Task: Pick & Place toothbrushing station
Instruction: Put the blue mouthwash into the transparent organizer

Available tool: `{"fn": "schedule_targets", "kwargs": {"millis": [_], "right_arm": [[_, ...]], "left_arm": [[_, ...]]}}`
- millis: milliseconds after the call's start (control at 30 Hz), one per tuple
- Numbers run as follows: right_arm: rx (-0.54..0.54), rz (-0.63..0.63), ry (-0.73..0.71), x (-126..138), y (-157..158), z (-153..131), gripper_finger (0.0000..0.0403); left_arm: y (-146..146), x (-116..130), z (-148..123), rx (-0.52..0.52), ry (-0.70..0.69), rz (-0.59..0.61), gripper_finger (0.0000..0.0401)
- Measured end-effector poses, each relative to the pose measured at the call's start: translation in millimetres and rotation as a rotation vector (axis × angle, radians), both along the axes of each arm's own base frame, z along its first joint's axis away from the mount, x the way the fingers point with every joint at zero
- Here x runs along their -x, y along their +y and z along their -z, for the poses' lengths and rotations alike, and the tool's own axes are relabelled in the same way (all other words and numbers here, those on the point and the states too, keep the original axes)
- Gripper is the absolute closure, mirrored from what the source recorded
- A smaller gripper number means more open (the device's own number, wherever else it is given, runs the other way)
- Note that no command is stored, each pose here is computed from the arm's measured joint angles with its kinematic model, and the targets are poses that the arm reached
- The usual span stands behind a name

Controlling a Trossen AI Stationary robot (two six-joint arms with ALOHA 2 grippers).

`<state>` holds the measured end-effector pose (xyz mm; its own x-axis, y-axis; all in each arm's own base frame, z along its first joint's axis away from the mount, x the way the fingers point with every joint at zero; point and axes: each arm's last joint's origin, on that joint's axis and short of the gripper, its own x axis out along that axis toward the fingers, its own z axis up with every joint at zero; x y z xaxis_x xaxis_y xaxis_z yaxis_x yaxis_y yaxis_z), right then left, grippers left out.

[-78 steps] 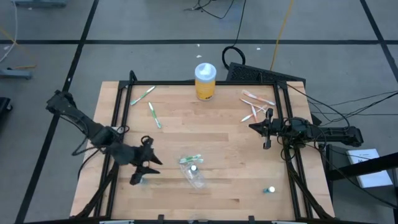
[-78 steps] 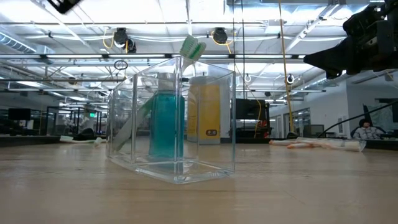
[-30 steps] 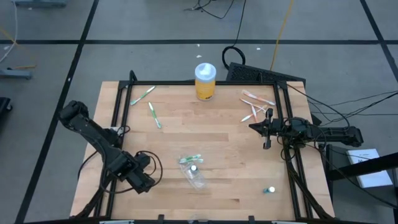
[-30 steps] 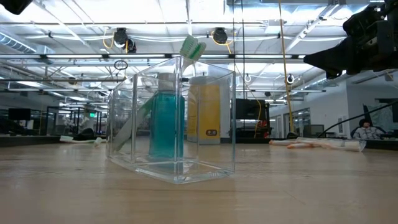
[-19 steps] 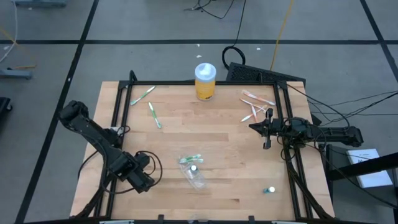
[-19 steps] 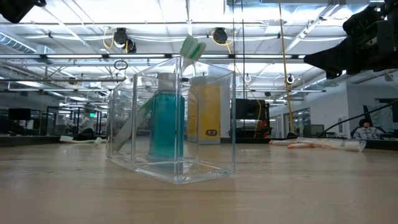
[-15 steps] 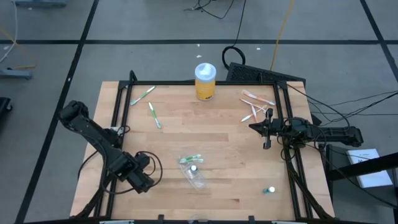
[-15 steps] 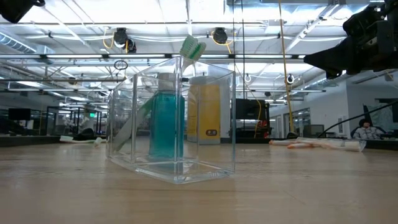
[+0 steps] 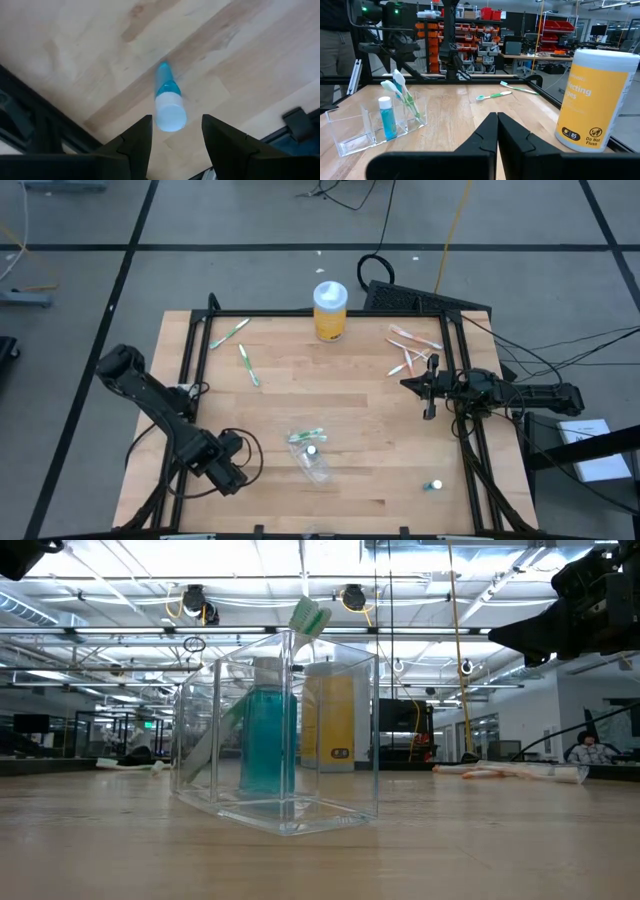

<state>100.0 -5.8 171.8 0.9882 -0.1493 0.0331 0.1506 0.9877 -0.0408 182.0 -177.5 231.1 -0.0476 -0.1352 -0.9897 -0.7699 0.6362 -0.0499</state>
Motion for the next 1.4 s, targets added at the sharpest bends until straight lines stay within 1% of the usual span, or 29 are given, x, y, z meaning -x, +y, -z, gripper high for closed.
{"fn": "schedule_targets", "kwargs": {"millis": [233,500,633,700,1000,1167,1400], "right_arm": [[0.0,0.0,0.0,0.0,0.0,0.0,0.0399],[0.0,0.0,0.0,0.0,0.0,0.0,0.0399],[0.0,0.0,0.0,0.0,0.0,0.0,0.0399],[0.0,0.0,0.0,0.0,0.0,0.0,0.0399],[0.0,0.0,0.0,0.0,0.0,0.0,0.0399],[0.0,0.0,0.0,0.0,0.0,0.0,0.0399],[0.0,0.0,0.0,0.0,0.0,0.0,0.0399]], "left_arm": [[-3.5,-3.7,6.5,-0.007,0.007,0.014,0.0222],[-3.1,-3.5,6.7,-0.014,0.003,0.037,0.0222],[-3.1,-3.4,6.9,-0.059,-0.038,0.043,0.0222],[-3.6,-2.9,6.9,-0.066,-0.045,0.046,0.0222],[-4.1,-2.4,6.9,-0.051,-0.033,0.066,0.0222],[-4.9,-1.6,6.8,-0.023,-0.009,0.077,0.0222],[-4.5,-0.5,6.7,-0.014,0.006,0.122,0.0222]]}}
